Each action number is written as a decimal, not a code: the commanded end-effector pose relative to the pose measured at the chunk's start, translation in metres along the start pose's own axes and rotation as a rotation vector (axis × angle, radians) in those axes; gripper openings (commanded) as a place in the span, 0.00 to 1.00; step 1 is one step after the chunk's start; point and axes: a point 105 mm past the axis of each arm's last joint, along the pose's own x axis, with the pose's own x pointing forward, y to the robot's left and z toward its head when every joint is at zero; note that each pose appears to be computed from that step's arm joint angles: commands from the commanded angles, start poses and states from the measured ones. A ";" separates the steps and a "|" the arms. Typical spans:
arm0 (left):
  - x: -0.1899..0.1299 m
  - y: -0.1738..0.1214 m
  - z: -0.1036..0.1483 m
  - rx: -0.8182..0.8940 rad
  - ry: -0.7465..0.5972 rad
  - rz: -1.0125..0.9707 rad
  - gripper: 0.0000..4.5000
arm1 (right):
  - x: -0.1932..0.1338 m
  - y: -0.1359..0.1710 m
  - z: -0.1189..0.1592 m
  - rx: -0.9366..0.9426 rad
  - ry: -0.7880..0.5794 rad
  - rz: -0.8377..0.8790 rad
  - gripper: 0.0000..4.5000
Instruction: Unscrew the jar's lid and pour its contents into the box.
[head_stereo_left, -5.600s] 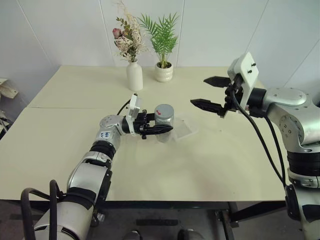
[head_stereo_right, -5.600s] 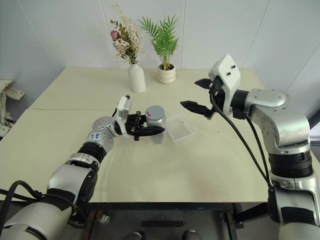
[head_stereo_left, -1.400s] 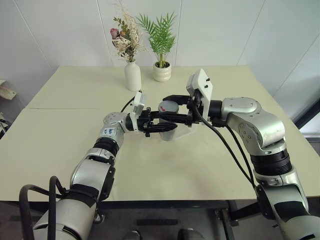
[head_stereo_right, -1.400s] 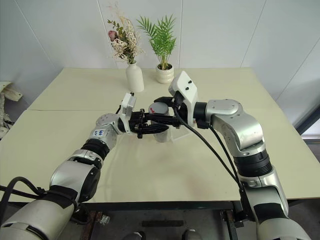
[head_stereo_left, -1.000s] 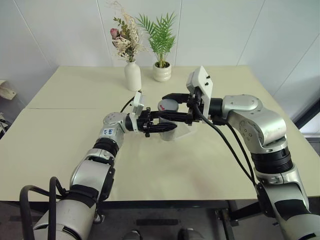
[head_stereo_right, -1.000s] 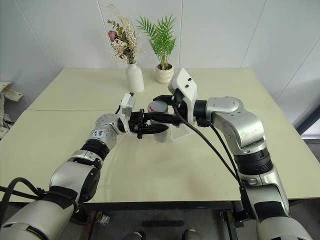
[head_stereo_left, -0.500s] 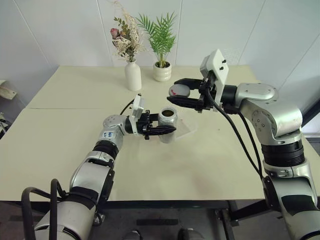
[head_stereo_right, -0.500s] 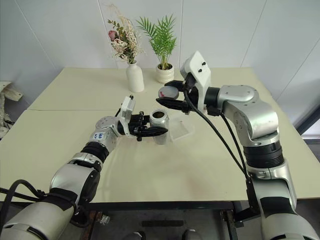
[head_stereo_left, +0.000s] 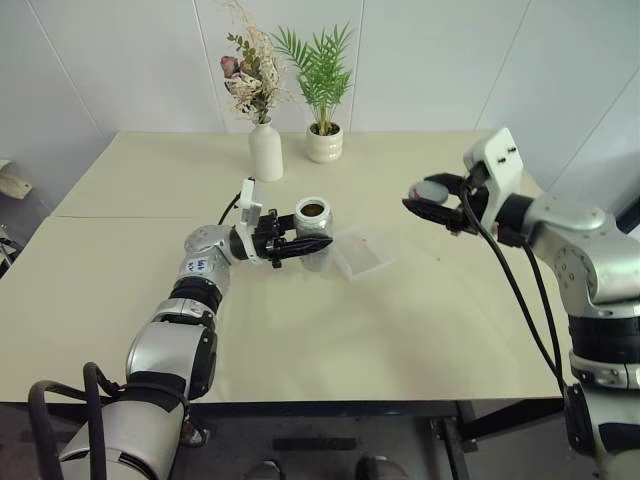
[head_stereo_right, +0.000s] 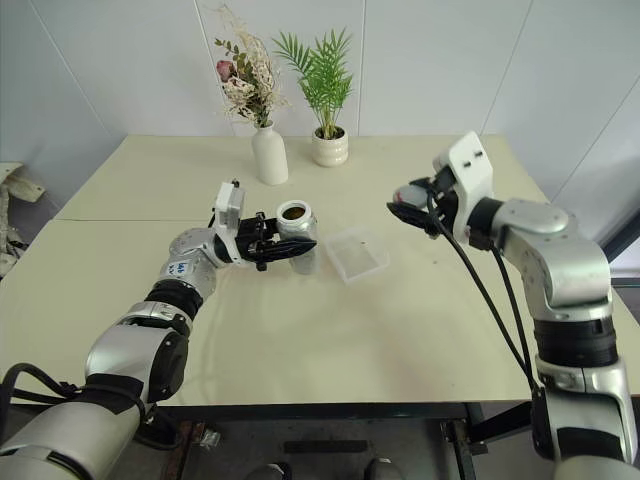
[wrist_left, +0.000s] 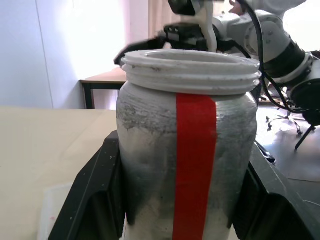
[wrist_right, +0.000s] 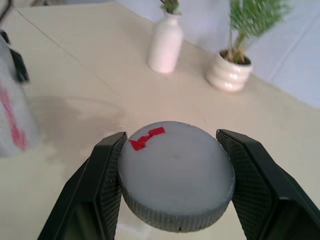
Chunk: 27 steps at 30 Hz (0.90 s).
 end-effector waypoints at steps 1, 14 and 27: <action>0.000 0.004 0.023 0.064 -0.021 -0.029 0.48 | -0.011 -0.002 -0.004 -0.004 -0.022 -0.087 0.56; -0.004 0.020 0.035 0.098 -0.053 0.110 0.48 | -0.021 -0.029 -0.112 0.144 0.108 -0.505 0.56; 0.003 0.030 0.036 0.117 -0.046 0.187 0.48 | -0.019 -0.035 -0.179 0.184 0.167 -0.678 0.56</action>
